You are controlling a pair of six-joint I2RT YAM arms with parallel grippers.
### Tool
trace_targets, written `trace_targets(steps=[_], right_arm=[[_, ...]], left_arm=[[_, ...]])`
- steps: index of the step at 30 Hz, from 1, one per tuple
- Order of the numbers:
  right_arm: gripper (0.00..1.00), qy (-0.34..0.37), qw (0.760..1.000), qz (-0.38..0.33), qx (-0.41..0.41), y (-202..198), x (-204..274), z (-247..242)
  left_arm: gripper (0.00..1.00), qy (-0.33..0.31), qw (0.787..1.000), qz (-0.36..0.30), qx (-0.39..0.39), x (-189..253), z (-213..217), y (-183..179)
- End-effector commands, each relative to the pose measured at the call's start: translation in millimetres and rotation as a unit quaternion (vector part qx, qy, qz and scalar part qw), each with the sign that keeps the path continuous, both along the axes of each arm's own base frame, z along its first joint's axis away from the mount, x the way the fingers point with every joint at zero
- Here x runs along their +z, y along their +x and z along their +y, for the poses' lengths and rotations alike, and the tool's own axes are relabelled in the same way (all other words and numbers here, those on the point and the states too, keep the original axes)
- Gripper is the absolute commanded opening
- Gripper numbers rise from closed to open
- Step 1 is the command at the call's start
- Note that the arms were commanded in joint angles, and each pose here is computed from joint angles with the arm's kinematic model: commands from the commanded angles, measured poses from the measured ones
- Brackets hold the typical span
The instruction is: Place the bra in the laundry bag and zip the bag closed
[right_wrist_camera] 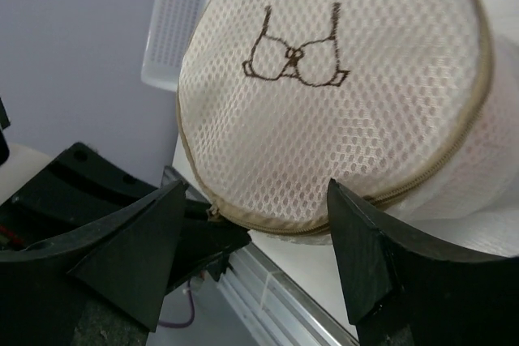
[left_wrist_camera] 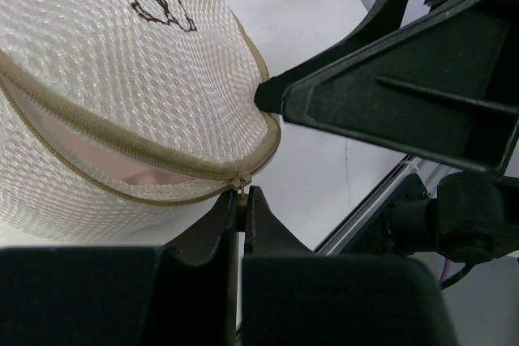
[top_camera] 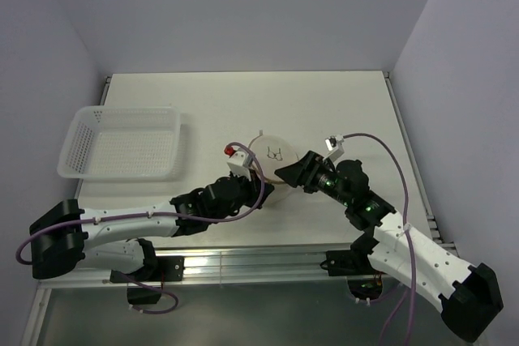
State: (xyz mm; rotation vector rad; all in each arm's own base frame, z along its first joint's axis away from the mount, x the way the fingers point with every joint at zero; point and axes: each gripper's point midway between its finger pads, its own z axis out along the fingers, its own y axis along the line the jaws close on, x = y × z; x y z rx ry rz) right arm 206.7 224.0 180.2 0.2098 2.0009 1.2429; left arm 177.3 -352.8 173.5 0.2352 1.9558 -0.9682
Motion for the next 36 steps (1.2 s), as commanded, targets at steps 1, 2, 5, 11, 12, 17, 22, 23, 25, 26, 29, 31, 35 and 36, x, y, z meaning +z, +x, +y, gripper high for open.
trace_targets(steps=[1,2,5,11,12,17,22,23,25,26,29,31,35,36], right_arm=[[0.78,0.004,0.998,-0.037,-0.05,11,21,-12],[0.78,-0.004,0.997,-0.043,-0.066,9,22,-21],[0.78,-0.047,0.99,-0.051,-0.123,11,15,-49],[0.81,-0.039,0.993,-0.026,-0.109,6,-3,-43],[0.82,-0.033,0.994,-0.021,-0.102,6,-8,-40],[0.77,0.001,0.998,-0.037,-0.047,8,12,-13],[0.37,-0.006,0.998,-0.042,-0.056,17,13,-12],[0.26,-0.008,0.997,-0.04,-0.061,18,9,-13],[0.04,-0.014,0.996,-0.04,-0.072,22,5,-16],[0.01,-0.026,0.996,-0.034,-0.074,23,-2,-18],[0.0,-0.047,0.994,-0.038,-0.089,32,-8,-31],[0.0,-0.059,0.993,-0.043,-0.091,42,-9,-45],[0.0,-0.071,0.99,-0.06,-0.103,60,3,-66],[0.0,-0.074,0.99,-0.061,-0.102,63,5,-68]], left_arm=[[0.0,-0.052,0.998,-0.019,0.008,35,-12,3],[0.0,-0.048,0.998,-0.022,0.015,35,-9,5],[0.0,-0.048,0.998,-0.026,0.031,37,-5,10],[0.0,-0.05,0.998,-0.027,0.011,38,-19,9],[0.0,-0.05,0.998,-0.025,0.005,37,-22,7],[0.0,-0.048,0.999,-0.023,-0.005,34,-24,2],[0.0,-0.035,0.999,-0.025,0.002,30,-16,2],[0.0,-0.026,0.999,-0.025,0.001,27,-14,2],[0.0,-0.011,0.999,-0.03,0.006,23,-9,3],[0.0,-0.003,0.999,-0.035,0.008,23,-5,4],[0.0,0.033,0.998,-0.041,0.024,15,11,8],[0.0,0.059,0.997,-0.038,0.037,6,26,10],[0.0,0.077,0.995,-0.026,0.066,-3,56,18],[0.0,0.083,0.993,-0.024,0.078,-8,66,22]])
